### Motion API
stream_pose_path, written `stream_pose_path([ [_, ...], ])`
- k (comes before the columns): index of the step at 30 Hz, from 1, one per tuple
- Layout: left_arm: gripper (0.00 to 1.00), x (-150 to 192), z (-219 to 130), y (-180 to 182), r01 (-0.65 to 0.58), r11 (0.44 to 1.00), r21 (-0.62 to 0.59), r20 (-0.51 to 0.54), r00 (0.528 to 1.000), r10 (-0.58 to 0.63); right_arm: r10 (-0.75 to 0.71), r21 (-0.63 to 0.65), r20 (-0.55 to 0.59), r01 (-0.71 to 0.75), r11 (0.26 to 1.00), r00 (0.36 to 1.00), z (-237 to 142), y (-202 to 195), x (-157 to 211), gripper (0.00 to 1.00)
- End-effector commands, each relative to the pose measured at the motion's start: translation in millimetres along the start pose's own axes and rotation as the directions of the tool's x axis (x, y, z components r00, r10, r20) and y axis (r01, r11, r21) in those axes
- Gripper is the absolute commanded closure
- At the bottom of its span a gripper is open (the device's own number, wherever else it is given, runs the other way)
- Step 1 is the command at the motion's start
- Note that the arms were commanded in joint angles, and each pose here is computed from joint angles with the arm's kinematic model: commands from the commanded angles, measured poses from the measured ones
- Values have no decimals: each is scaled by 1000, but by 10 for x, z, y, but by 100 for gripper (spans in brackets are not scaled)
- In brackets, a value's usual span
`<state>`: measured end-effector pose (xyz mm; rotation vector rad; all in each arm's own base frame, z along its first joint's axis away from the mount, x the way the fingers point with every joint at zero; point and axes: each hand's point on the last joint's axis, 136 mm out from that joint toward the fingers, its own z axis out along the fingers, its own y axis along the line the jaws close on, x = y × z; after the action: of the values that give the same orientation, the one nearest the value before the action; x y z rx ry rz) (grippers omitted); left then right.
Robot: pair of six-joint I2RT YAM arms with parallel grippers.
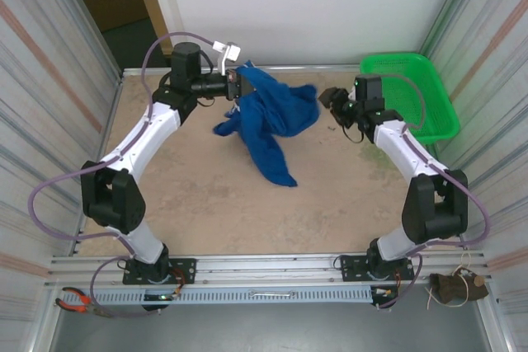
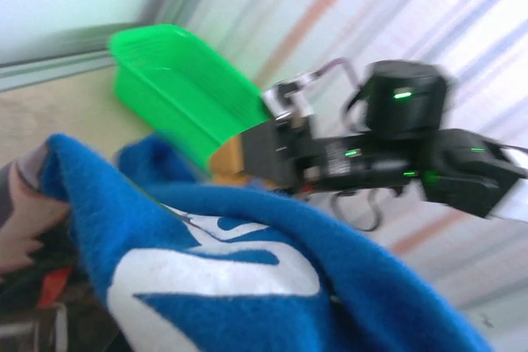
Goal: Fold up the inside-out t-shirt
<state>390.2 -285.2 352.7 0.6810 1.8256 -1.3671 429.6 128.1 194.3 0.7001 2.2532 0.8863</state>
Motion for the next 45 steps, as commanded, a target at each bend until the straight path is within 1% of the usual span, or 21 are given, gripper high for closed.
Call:
stream_pose_path([
  [1, 100, 10, -131, -301, -30, 979, 201, -36, 999, 38, -209, -15, 109, 212, 977, 972, -450, 285, 33, 24],
  [4, 100, 18, -138, -312, -31, 974, 226, -64, 997, 47, -397, -26, 148, 405, 914, 906, -781, 600, 221, 19],
  [6, 100, 33, -121, -308, -24, 971, 236, -81, 996, 44, -529, -68, 169, 545, 836, 832, -919, 912, 387, 14],
  [9, 100, 50, -83, -278, -10, 970, 243, -96, 995, 34, -662, -135, 176, 684, 717, 729, -949, 1318, 647, 6],
  [10, 100, 60, -66, -260, -1, 970, 243, -102, 994, 26, -689, -156, 172, 710, 686, 704, -918, 1421, 730, 1],
  [12, 100, 82, -29, -237, 11, 970, 243, -112, 994, 17, -730, -187, 160, 746, 639, 665, -831, 1564, 873, 1],
  [15, 100, 125, 40, -230, 24, 970, 241, -130, 992, 8, -764, -197, 139, 774, 602, 630, -674, 1674, 1031, 1],
  [20, 100, 175, 122, -269, 32, 969, 244, -152, 988, 6, -767, -201, 103, 768, 608, 633, -400, 1642, 1114, 1],
  [21, 100, 177, 126, -274, 33, 969, 246, -153, 988, 5, -766, -189, 93, 766, 614, 636, -337, 1598, 1101, 5],
  [23, 100, 191, 120, -288, 37, 967, 252, -161, 987, 4, -757, -174, 77, 756, 631, 649, -239, 1520, 1060, 19],
  [25, 100, 209, 102, -308, 31, 967, 253, -172, 985, 13, -734, -165, 71, 733, 660, 676, -181, 1415, 986, 46],
  [27, 100, 237, 83, -308, 30, 967, 253, -182, 983, 17, -706, -177, 71, 706, 686, 705, -183, 1334, 916, 62],
  [28, 100, 251, 75, -304, 31, 967, 253, -186, 982, 17, -687, -192, 68, 685, 703, 724, -196, 1291, 879, 72],
  [31, 100, 269, 33, -221, 45, 968, 245, -189, 982, 2, -638, -231, 60, 632, 740, 768, -259, 1167, 791, 99],
  [37, 100, 268, -43, 25, 71, 978, 194, -182, 983, -35, -593, -303, 65, 582, 754, 802, -477, 1061, 740, 100],
  [38, 97, 271, -38, 80, 73, 983, 170, -180, 983, -42, -585, -318, 67, 573, 755, 808, -505, 1076, 738, 100],
  [39, 91, 281, -25, 176, 78, 989, 123, -178, 983, -56, -576, -338, 65, 561, 756, 815, -535, 1089, 749, 100],
  [41, 69, 329, -17, 493, 88, 994, -62, -168, 981, -98, -554, -386, 58, 530, 755, 831, -586, 1139, 784, 100],
  [42, 64, 352, -54, 711, 96, 976, -197, -149, 981, -127, -543, -414, 57, 515, 751, 838, -612, 1175, 804, 100],
  [43, 56, 378, -109, 877, 107, 949, -296, -123, 981, -149, -533, -437, 54, 500, 748, 844, -630, 1209, 828, 100],
  [45, 49, 437, -217, 1070, 129, 899, -419, -72, 982, -174, -516, -462, 40, 474, 750, 856, -632, 1236, 853, 100],
])
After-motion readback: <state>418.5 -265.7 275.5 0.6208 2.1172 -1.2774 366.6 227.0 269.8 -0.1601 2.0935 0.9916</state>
